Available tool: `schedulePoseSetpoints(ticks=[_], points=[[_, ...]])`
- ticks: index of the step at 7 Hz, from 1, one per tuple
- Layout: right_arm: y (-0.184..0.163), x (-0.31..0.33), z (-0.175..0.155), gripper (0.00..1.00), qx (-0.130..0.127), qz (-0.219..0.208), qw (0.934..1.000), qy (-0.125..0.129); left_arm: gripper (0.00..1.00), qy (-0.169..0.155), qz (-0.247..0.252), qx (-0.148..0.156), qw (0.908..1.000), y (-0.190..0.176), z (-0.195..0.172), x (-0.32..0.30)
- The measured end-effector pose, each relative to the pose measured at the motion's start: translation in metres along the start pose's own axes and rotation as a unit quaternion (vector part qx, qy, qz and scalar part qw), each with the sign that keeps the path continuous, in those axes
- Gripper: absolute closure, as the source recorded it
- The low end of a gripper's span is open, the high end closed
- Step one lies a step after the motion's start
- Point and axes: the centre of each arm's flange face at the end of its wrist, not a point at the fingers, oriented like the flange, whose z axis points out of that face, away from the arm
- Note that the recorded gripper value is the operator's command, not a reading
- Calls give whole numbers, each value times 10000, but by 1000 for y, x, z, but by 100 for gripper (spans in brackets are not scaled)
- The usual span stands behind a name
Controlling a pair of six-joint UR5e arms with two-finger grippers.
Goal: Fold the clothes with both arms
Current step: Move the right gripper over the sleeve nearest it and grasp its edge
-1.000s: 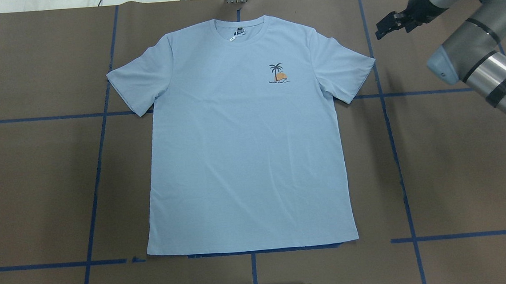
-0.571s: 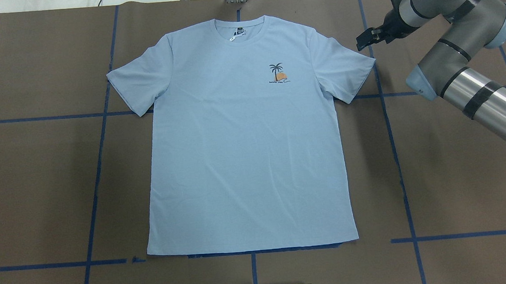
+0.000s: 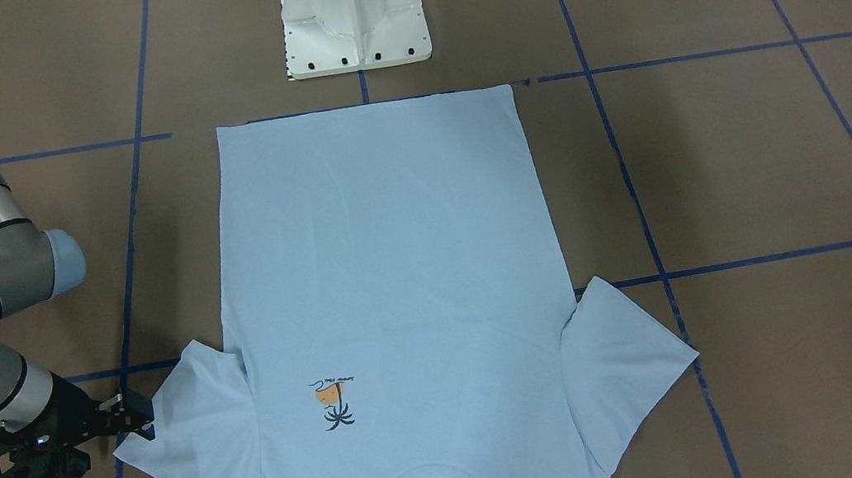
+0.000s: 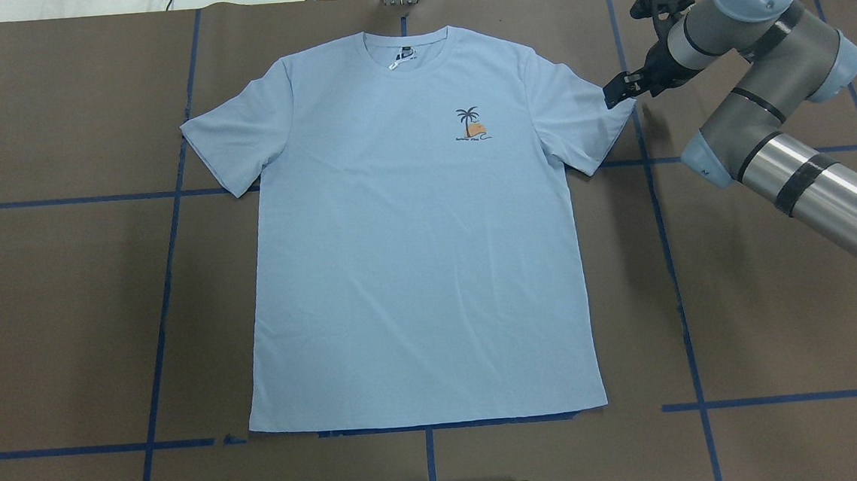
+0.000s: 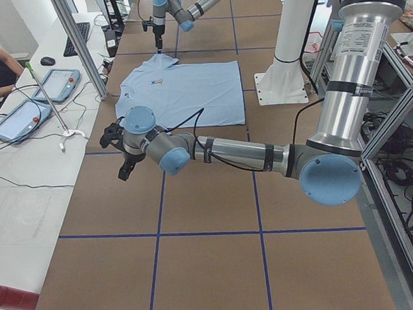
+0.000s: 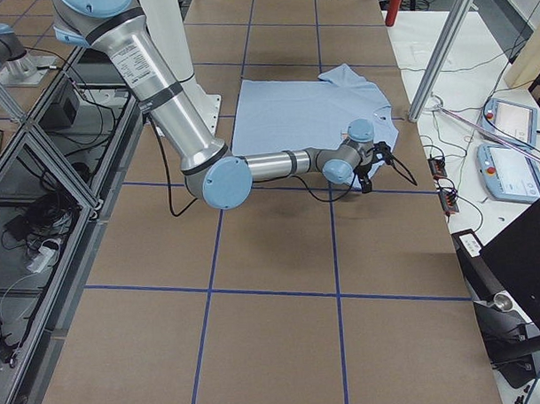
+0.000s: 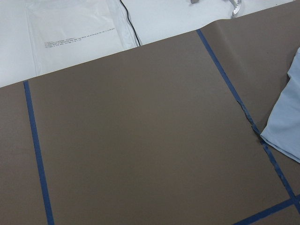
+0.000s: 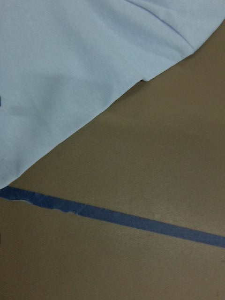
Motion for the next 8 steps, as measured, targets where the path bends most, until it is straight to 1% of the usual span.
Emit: schedulePoseSetpoints(ticks=[2, 3, 5, 6, 8], points=[[6, -3, 8, 40, -95, 0, 10000, 21, 0, 3, 2, -3, 10000, 2, 0, 0], [7, -3, 11, 54, -127, 5, 9999, 35, 0, 2, 4, -9, 10000, 3, 0, -1], [6, -4, 11, 93, -153, 3, 9999, 52, 0, 1, -1, -19, 10000, 4, 1, -2], [5, -5, 10, 100, -147, -3, 9999, 52, 0, 1, -2, -17, 10000, 4, 0, -2], [2, -10, 8, 100, -121, -30, 9999, 28, 1, 6, -7, -12, 10000, 3, 0, -2]])
